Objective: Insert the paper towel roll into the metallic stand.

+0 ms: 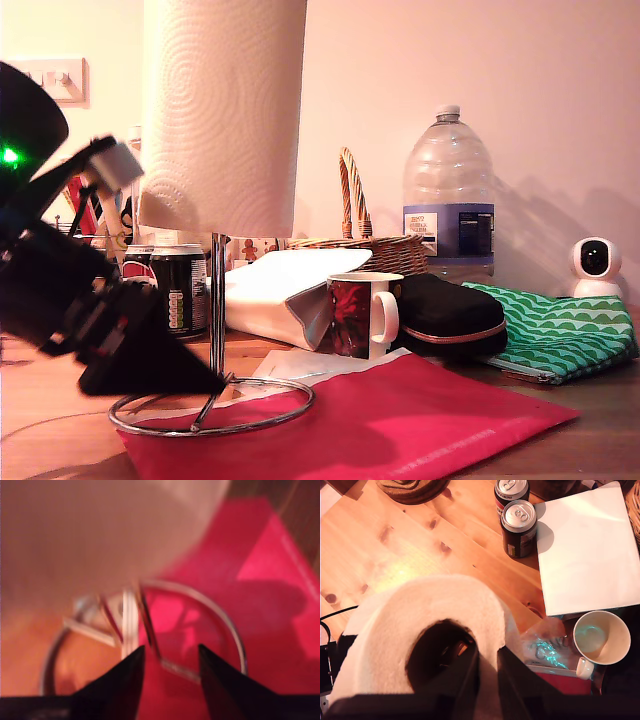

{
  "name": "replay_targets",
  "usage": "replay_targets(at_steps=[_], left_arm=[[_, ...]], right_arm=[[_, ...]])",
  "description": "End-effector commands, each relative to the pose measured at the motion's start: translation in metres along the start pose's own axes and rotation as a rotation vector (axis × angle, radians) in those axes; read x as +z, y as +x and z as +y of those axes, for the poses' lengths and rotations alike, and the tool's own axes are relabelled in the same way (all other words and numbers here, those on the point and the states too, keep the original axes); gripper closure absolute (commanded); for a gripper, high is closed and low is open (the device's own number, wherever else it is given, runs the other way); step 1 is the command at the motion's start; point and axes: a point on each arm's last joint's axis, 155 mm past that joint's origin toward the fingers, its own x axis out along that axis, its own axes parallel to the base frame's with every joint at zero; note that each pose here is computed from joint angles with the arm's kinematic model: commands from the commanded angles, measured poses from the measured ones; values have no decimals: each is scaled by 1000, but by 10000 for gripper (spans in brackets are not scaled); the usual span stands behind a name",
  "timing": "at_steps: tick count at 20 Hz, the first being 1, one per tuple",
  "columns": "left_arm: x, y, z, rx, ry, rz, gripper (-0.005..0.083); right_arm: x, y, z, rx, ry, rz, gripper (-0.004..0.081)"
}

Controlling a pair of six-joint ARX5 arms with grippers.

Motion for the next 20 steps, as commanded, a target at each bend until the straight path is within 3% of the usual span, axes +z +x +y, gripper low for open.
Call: replay_targets(at_steps=[1,16,20], left_arm=[[-11,-2,-1,12,-23,30,450],[11,-41,-3,64,-121,16,453],[22,-62,-4,95,-157,-12,489]], right_arm=[[1,9,1,-2,-6,3,783],[1,9,0,-5,-8,3,783],[0,9,1,-5,-6,5,783]])
